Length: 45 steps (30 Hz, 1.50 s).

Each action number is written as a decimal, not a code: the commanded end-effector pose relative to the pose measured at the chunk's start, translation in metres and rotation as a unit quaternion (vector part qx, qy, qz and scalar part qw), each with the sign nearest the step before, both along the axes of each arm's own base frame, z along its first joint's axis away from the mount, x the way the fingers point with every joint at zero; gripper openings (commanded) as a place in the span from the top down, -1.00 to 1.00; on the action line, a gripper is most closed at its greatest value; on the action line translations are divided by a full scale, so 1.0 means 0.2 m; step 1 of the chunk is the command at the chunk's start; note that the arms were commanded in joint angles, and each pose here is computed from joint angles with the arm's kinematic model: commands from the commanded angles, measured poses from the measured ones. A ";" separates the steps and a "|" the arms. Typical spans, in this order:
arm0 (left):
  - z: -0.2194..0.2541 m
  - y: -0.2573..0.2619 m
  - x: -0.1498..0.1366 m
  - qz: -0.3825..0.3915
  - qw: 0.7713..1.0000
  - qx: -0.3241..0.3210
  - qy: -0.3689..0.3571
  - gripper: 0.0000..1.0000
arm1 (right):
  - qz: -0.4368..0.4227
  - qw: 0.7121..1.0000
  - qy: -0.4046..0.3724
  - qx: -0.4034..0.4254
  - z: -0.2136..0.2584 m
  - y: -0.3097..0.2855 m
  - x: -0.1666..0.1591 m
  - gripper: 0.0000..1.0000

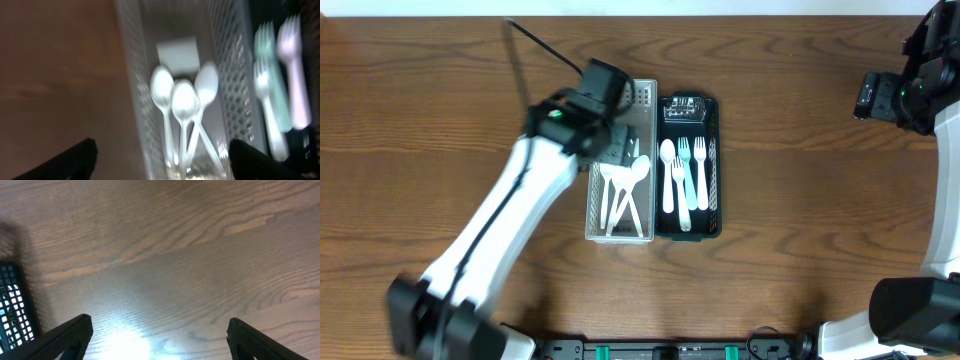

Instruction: Pack container

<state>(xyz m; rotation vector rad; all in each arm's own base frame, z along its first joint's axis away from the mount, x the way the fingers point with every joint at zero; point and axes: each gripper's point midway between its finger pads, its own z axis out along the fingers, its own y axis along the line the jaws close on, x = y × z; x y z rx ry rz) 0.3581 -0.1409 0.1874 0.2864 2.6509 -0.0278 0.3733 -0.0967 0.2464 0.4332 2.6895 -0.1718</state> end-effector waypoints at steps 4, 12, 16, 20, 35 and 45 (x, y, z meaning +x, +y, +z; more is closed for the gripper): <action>0.33 0.31 0.11 0.075 0.990 0.008 -0.118 -0.96 | 0.011 1.000 -0.022 0.001 0.02 0.01 0.05 -0.78; 0.51 0.72 0.44 0.191 0.952 -0.008 -0.239 -0.96 | 0.098 0.979 -0.175 0.034 0.21 0.27 0.42 -0.98; 0.61 0.88 0.58 0.226 0.925 -0.015 -0.305 -0.96 | 0.145 0.960 -0.235 0.040 0.25 0.46 0.62 -0.98; 0.62 0.99 0.59 0.246 0.917 -0.010 -0.314 -0.96 | 0.189 0.948 -0.253 0.047 0.23 0.64 0.71 -0.99; 0.57 0.98 0.18 0.238 0.892 -0.033 -0.383 -0.96 | 0.256 0.930 -0.262 -0.023 0.24 0.59 0.31 -0.99; 0.32 0.75 -0.32 0.171 0.875 -0.079 -0.445 -0.96 | 0.222 0.910 -0.344 -0.070 -0.03 0.53 -0.30 -0.98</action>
